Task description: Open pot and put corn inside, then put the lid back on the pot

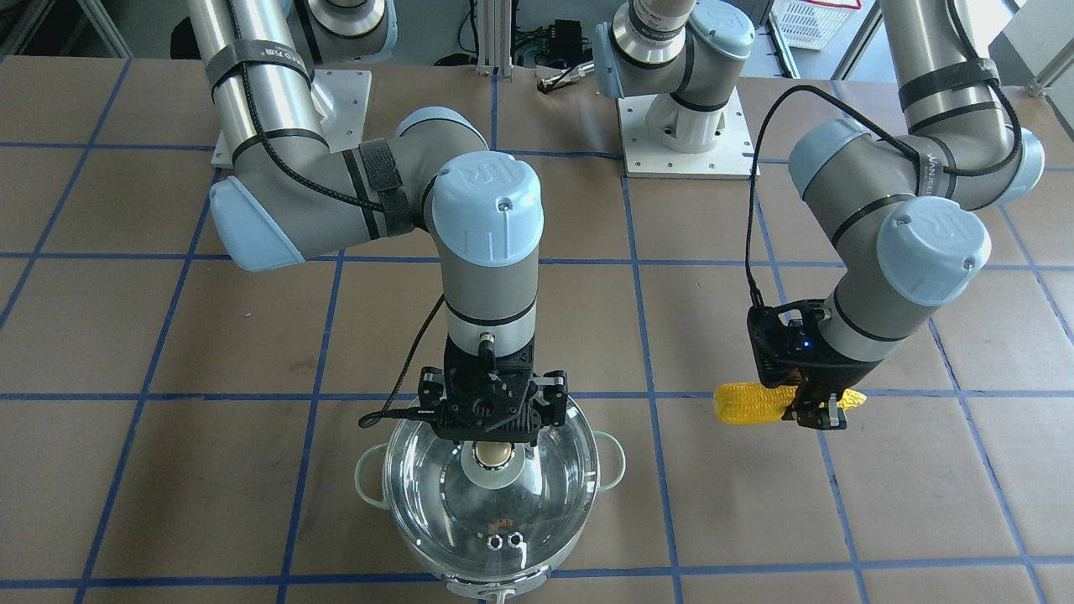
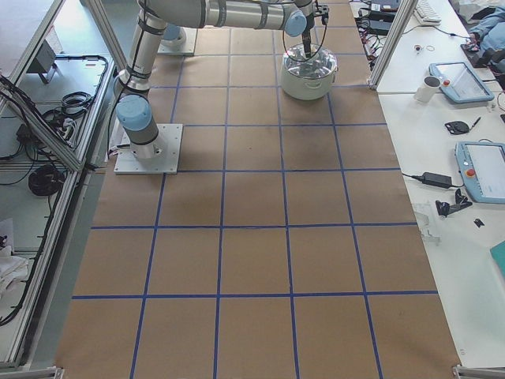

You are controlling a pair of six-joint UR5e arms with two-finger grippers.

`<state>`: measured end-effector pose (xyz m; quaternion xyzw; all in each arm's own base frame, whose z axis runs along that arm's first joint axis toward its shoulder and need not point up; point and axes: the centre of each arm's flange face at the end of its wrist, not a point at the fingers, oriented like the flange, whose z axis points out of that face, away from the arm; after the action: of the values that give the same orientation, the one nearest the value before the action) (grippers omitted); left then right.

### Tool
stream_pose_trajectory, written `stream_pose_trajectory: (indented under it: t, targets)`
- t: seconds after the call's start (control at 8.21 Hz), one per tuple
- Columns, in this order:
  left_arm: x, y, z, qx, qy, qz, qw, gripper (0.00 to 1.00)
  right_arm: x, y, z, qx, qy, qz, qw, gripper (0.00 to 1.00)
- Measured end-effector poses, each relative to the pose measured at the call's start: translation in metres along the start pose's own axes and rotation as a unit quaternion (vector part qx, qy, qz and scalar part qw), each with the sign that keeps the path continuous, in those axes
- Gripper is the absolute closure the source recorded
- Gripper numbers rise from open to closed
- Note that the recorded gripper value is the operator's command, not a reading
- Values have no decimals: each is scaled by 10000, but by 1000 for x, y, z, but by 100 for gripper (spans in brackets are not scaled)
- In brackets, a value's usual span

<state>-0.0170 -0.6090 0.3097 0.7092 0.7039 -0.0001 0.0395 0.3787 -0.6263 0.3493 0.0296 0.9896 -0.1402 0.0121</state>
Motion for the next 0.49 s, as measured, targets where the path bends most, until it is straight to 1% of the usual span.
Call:
stream_pose_trajectory:
  t: [0.12, 0.24, 0.49]
  targets:
    - [0, 0, -1, -2, -15, -4, 10000, 100, -1, -1, -1, 56, -24, -10, 10000, 32]
    - [0, 0, -1, -2, -22, -6, 10000, 100, -1, -3, -2, 156, -68, -12, 9999, 36]
    - [0, 0, -1, 3, -28, -6, 10000, 100, -2, -6, -2, 297, -123, -39, 9995, 36]
